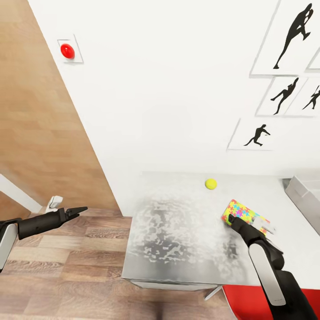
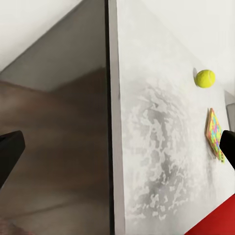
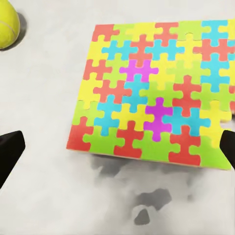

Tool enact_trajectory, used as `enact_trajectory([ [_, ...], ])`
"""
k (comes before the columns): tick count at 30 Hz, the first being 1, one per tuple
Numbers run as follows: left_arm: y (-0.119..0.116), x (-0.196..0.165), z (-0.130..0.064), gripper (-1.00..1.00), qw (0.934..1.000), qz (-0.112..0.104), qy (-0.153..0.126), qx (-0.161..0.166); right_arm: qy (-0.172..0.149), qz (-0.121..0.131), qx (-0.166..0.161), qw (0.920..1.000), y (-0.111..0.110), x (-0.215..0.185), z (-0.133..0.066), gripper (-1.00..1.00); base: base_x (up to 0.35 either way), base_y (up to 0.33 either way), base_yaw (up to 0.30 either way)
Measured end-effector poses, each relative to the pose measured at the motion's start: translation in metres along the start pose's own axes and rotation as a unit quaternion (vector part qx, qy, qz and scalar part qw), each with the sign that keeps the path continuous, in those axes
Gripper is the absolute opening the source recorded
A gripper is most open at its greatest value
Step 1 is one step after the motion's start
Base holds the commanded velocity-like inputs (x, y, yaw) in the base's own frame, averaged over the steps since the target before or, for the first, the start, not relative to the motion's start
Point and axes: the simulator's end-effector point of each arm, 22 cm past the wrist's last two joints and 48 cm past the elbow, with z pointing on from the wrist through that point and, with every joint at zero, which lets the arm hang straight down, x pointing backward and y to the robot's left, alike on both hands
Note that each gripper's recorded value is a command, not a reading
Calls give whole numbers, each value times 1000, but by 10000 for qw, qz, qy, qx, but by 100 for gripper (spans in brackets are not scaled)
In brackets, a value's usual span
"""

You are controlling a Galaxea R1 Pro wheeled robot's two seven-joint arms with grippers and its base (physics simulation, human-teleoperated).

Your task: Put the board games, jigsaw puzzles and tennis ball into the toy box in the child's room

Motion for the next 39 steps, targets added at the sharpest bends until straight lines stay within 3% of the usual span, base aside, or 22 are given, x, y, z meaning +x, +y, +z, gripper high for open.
enact_trajectory([
  [7, -1, -1, -1, 100, 10000, 6, -4, 22, 53, -50, -44, 10000, 2, -4, -4, 100, 0, 0, 0],
  [13, -11, -4, -2, 100, 9998, 60, -37, 165, 31, 77, 33, 10000, -7, -10, -4, 100, 0, -87, 0],
  [19, -39, -4, -6, 100, 9969, 52, -24, 789, 32, 162, 141, 9998, -19, -14, -3, 100, 0, -131, 0],
  [26, -82, -5, -17, 100, 9842, 74, 4, 1772, -5, 425, 329, 9986, -45, -25, -1, 100, 0, -22, 0],
  [31, -84, -2, -17, 100, 9820, 59, 25, 1886, -32, 668, 248, 9975, -52, -32, -1, 100, 0, -3, -9],
  [39, -85, -1, -16, 100, 9814, 46, 34, 1918, -44, 774, 117, 9969, -49, -33, -1, 100, 10, 0, -69],
])
